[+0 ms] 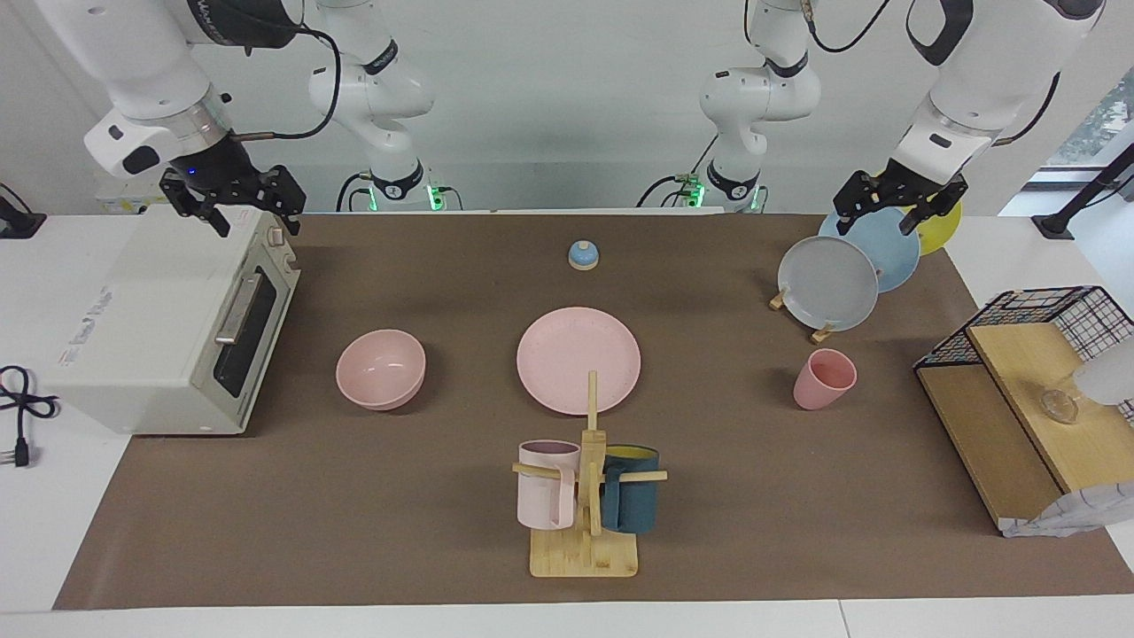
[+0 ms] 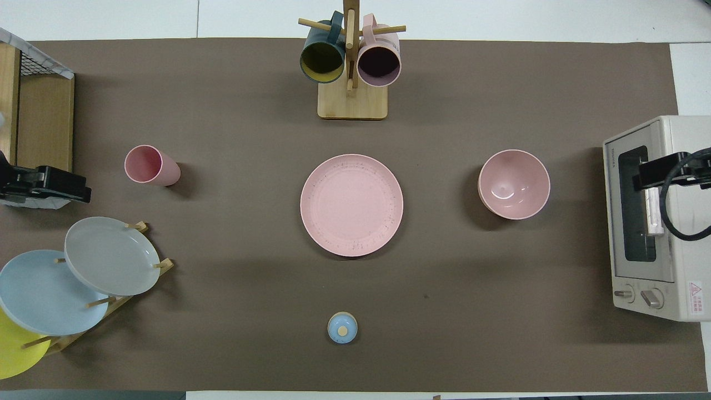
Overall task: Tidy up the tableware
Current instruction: 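Reach the right gripper toward the pink bowl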
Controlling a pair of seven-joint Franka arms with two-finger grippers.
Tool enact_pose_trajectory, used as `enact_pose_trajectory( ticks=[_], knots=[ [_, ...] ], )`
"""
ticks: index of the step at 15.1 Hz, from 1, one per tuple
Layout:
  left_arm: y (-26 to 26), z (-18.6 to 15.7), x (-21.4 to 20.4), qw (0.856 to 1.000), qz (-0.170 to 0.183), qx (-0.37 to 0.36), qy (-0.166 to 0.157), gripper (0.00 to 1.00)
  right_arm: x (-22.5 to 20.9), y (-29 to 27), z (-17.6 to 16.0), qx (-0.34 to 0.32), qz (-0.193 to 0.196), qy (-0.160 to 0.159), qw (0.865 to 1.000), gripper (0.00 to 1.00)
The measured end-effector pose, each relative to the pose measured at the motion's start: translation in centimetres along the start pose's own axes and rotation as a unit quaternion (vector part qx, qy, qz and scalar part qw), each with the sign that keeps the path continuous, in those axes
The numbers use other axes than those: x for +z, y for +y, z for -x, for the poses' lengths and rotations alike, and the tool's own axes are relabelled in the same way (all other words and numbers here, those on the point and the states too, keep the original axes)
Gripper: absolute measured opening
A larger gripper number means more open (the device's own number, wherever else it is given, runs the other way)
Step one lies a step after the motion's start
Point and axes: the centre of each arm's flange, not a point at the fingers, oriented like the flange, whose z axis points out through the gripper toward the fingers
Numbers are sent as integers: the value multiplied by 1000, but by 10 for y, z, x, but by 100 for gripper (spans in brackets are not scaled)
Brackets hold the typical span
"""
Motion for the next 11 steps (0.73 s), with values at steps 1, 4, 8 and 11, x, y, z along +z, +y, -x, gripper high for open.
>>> enact_pose_trajectory(
  ticks=[1,4,8,11],
  knots=[
    [0,0,0,1000,0,0,0,100,0,0,0,0,0,0,1000,100],
    [0,0,0,1000,0,0,0,100,0,-5,0,-5,0,0,1000,100],
    [0,0,0,1000,0,0,0,100,2,-11,-1,-10,1,-2,1000,100],
    [0,0,0,1000,0,0,0,100,7,-7,0,-8,0,-8,1000,100]
  ],
)
